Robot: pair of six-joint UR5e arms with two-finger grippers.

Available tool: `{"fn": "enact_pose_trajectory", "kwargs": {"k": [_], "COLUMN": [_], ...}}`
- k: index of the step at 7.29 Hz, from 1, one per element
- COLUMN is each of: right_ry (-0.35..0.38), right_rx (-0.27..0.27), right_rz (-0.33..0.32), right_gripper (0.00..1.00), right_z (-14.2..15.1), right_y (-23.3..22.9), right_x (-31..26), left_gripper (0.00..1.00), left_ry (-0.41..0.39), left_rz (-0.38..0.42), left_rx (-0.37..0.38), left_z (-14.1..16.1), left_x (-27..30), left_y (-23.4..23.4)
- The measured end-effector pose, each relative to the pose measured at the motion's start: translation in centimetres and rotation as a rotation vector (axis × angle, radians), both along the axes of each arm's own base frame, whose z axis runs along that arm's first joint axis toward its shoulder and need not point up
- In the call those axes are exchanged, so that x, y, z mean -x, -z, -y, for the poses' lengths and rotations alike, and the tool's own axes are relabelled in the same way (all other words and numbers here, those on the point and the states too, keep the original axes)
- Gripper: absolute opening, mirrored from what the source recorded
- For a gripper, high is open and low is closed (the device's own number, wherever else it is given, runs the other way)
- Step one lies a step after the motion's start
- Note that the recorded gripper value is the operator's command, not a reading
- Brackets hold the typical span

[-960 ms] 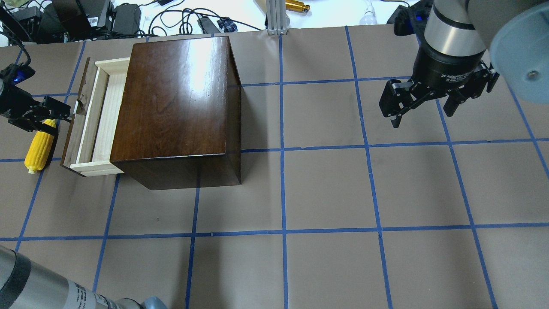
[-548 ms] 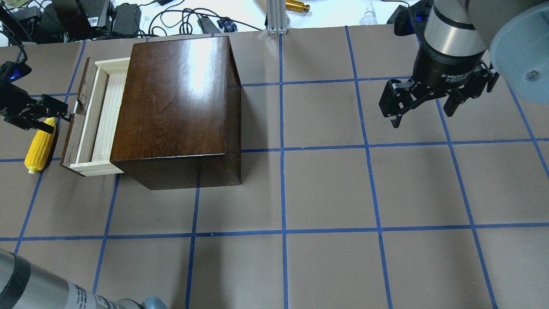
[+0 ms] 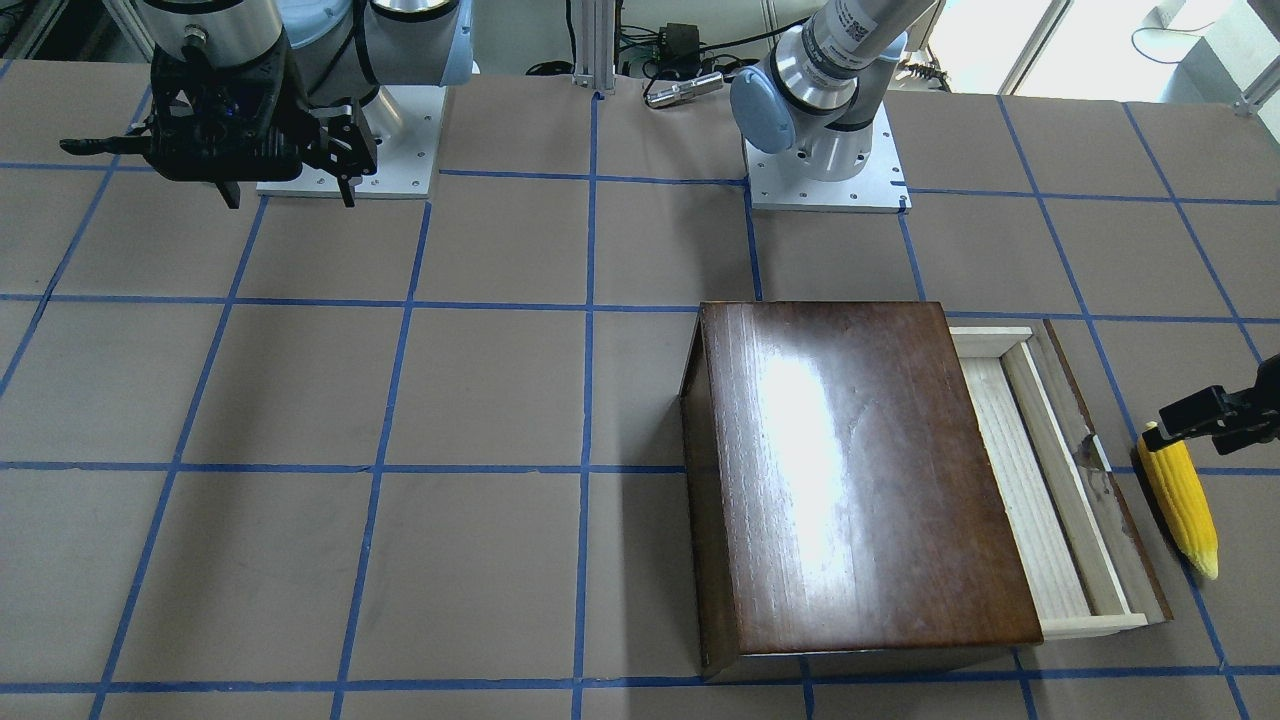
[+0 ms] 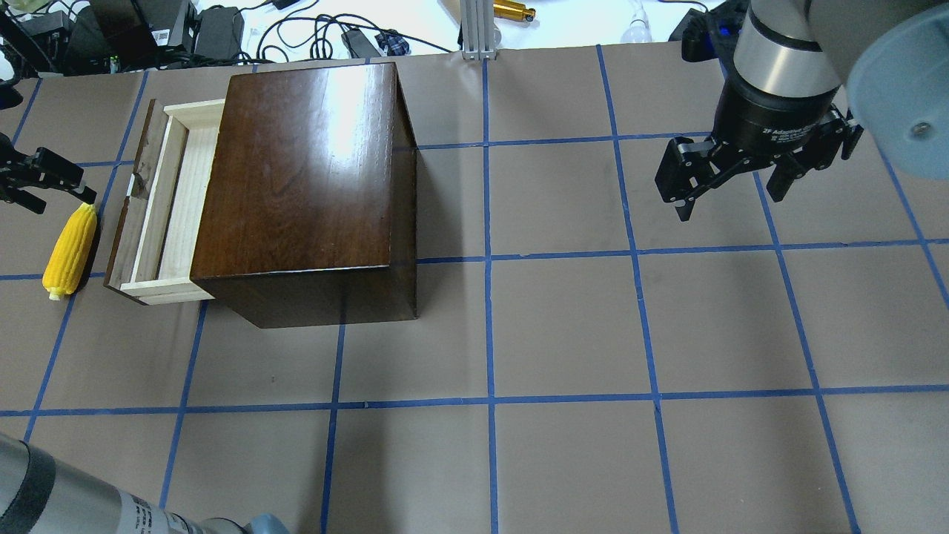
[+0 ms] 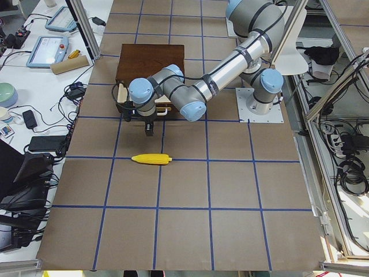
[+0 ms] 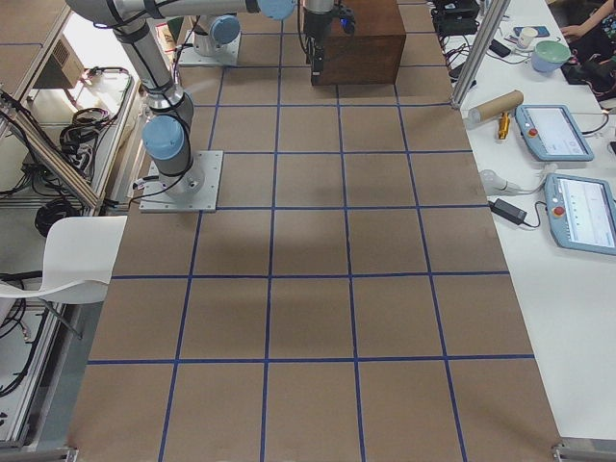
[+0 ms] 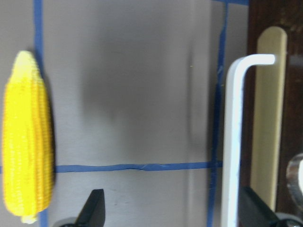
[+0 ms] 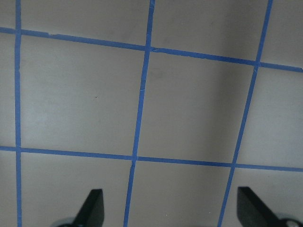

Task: Open drawer and put corn inside
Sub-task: 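Release the handle and move the left gripper toward the corn, then lower the left gripper onto the yellow corn cob and grasp it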

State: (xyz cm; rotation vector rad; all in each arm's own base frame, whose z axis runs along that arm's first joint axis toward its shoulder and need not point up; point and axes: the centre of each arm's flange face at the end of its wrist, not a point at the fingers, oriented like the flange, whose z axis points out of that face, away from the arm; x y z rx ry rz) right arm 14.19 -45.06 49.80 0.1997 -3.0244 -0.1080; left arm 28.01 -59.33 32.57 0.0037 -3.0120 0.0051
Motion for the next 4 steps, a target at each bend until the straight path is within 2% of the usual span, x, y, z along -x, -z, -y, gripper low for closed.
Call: {"fn": "enact_pose_trajectory", "kwargs": {"k": [2, 4], "right_ry": [0.000, 0.000], "right_rx": [0.000, 0.000], "right_rz": [0.000, 0.000], "right_gripper": [1.00, 1.00], "right_z": [0.0, 0.0], "right_y": [0.0, 0.0], "right_x": [0.0, 0.0], "left_gripper": [1.00, 1.00], "left_ry": [0.039, 0.046], "left_rz": [0.081, 0.134], "left_rx": [-0.003, -0.006], "left_z": [0.8, 1.7], "left_x": [-1.8, -3.4], "left_y": [1.7, 4.7]}}
